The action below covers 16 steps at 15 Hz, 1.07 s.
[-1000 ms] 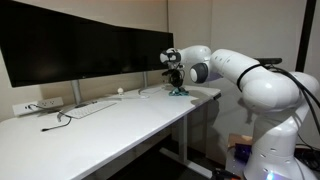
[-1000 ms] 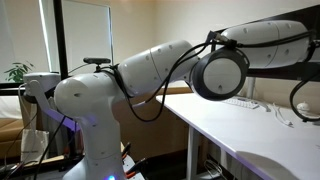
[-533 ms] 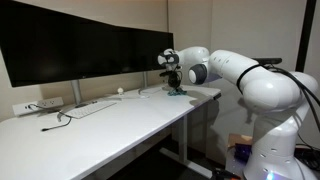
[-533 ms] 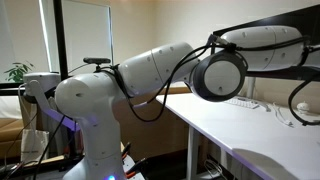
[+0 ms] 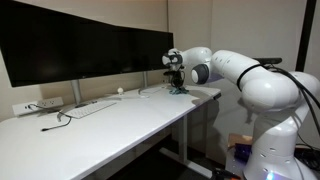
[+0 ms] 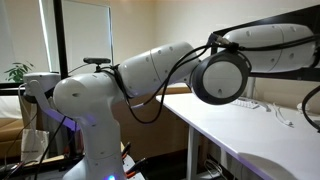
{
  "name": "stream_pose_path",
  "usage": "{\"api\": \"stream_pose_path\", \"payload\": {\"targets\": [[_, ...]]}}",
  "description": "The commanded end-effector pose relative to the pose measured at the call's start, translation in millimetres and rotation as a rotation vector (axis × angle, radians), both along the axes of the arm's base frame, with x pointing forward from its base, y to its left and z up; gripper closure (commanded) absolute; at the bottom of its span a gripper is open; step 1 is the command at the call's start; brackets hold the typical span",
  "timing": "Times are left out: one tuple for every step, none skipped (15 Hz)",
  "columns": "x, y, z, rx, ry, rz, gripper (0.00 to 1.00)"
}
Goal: Use the blue towel to wipe the desk
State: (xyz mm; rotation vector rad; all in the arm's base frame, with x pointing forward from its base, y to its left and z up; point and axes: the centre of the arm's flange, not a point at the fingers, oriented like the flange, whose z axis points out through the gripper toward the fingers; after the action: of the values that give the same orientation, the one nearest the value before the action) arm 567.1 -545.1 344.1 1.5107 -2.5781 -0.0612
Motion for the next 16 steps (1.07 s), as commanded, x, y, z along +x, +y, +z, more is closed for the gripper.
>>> {"api": "stream_pose_path", "payload": {"targets": [[19,-76,-1,0.004,0.001,-0.107,0.93],[14,-85,-1,0.002,-0.003,-0.13,0.93],[15,-88,-2,-0.008,-0.014,-0.153,0.93],[16,-89,-1,-0.018,-0.021,-0.172,0.93],[17,-90,-1,-0.032,-0.033,-0.187,0.93],[20,-88,-1,-0.05,-0.043,-0.204,0.93],[22,-88,-1,-0.065,-0.05,-0.219,0.93],[23,-89,-1,-0.082,-0.058,-0.234,0.93],[22,-92,0,-0.097,-0.066,-0.253,0.93],[22,-94,-1,-0.107,-0.072,-0.272,0.93],[22,-96,-1,-0.117,-0.077,-0.287,0.93],[22,-98,-1,-0.129,-0.081,-0.306,0.93],[21,-101,-1,-0.142,-0.086,-0.323,0.93],[19,-103,-1,-0.15,-0.088,-0.342,0.93],[17,-106,0,-0.159,-0.091,-0.363,0.93],[14,-109,0,-0.167,-0.095,-0.387,0.93]]}}
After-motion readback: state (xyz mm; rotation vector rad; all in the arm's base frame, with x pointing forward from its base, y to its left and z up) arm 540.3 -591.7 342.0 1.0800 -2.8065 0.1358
